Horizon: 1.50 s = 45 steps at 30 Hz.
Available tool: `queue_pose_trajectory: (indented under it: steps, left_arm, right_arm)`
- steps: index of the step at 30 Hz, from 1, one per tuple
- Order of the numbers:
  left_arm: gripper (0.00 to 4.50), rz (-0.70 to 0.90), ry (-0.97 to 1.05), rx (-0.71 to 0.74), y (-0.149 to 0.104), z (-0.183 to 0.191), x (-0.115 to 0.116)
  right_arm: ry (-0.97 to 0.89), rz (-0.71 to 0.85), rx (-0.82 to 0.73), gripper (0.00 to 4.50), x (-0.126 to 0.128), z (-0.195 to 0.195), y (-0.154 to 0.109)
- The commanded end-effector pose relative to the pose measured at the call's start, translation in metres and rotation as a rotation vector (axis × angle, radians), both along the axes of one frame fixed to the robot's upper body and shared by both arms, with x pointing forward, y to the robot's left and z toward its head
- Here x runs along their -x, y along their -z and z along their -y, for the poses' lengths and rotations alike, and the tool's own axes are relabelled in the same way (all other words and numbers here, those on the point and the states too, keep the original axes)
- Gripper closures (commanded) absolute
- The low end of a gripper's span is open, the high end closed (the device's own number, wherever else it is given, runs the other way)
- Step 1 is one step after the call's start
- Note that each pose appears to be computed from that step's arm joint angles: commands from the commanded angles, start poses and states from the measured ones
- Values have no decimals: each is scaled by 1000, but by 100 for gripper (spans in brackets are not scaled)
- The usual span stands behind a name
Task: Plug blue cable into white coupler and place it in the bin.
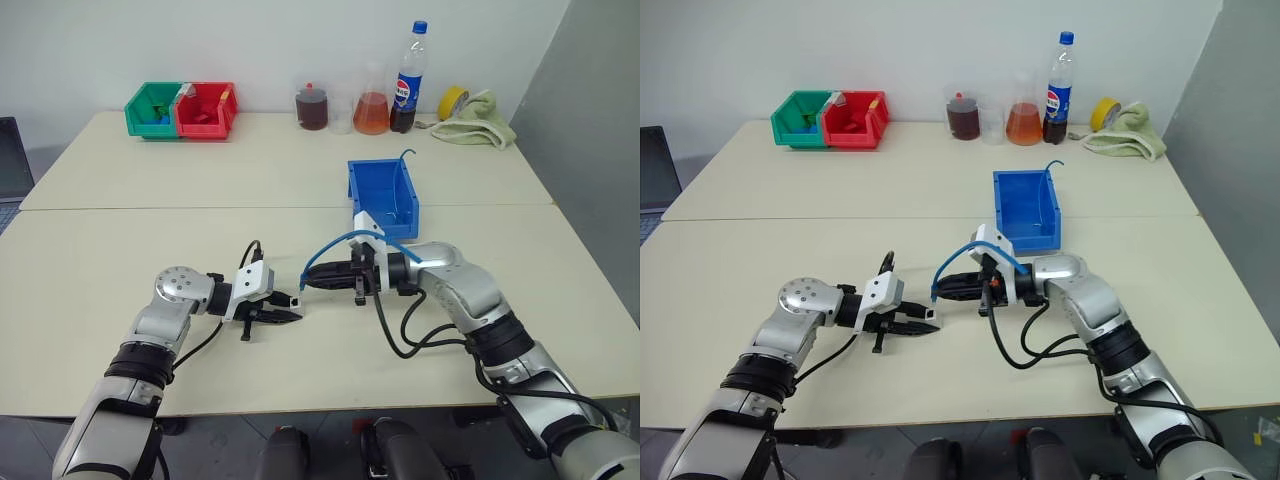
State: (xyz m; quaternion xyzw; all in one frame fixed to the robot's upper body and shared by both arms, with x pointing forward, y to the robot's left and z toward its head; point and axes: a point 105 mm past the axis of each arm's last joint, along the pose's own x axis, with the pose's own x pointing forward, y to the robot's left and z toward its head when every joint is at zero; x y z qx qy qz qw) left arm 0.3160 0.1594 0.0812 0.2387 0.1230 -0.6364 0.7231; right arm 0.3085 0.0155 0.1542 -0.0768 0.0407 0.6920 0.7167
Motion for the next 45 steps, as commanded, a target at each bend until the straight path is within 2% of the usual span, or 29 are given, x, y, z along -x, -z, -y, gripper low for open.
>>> queue_pose_trajectory:
  steps: [1,22,45]
  left_arm:
    - [372,3,23,-16,1,3,0]
    - [372,-14,25,-34,5,-3,7]
    - [372,-14,23,-33,4,-3,7]
  right_arm:
    - [-36,82,-21,442,1,-12,-9]
    - [-82,147,49,442,-4,-19,14]
    - [-129,180,128,442,-4,-16,26]
